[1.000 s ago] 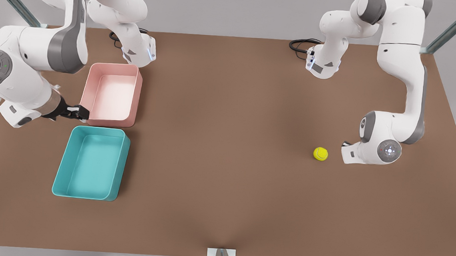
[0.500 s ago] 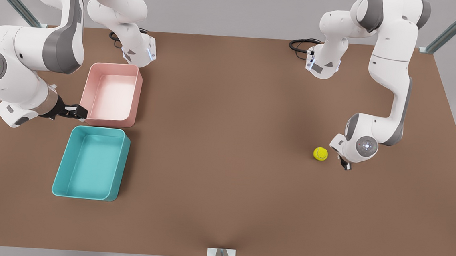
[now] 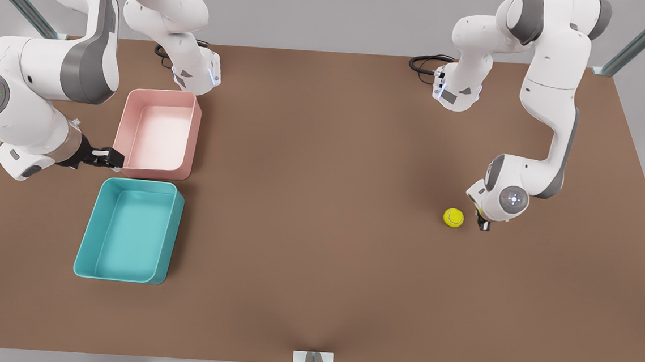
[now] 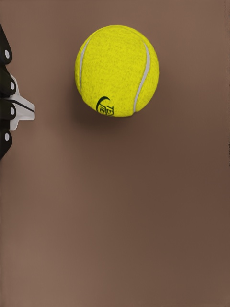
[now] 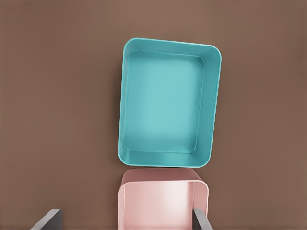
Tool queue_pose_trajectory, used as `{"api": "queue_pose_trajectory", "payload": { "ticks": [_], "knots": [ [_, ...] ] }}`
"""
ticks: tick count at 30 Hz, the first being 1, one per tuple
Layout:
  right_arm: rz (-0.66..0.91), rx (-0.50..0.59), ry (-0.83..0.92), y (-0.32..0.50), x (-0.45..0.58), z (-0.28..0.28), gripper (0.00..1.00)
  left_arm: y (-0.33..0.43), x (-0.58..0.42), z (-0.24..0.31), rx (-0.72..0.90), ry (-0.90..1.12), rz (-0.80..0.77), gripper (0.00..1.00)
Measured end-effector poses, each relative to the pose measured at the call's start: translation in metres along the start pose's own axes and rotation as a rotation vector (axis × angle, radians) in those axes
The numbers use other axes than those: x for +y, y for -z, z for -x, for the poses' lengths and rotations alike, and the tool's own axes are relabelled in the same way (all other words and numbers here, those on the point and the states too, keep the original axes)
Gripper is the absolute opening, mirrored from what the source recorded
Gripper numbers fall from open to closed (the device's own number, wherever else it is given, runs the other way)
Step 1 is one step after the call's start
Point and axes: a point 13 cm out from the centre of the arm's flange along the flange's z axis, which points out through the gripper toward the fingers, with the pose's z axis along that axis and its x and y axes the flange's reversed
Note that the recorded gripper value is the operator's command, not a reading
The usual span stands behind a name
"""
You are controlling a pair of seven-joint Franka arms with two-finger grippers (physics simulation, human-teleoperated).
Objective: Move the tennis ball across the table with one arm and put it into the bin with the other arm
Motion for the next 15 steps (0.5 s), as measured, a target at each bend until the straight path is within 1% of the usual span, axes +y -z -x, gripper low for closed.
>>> {"api": "queue_pose_trajectory", "payload": {
  "ticks": [15],
  "knots": [
    [0.0, 0.0, 0.003, 0.0, 0.001, 0.0, 1.0, 0.006, 0.02, 0.013, -0.01, -0.05, 0.079, 0.21]
  ]
}}
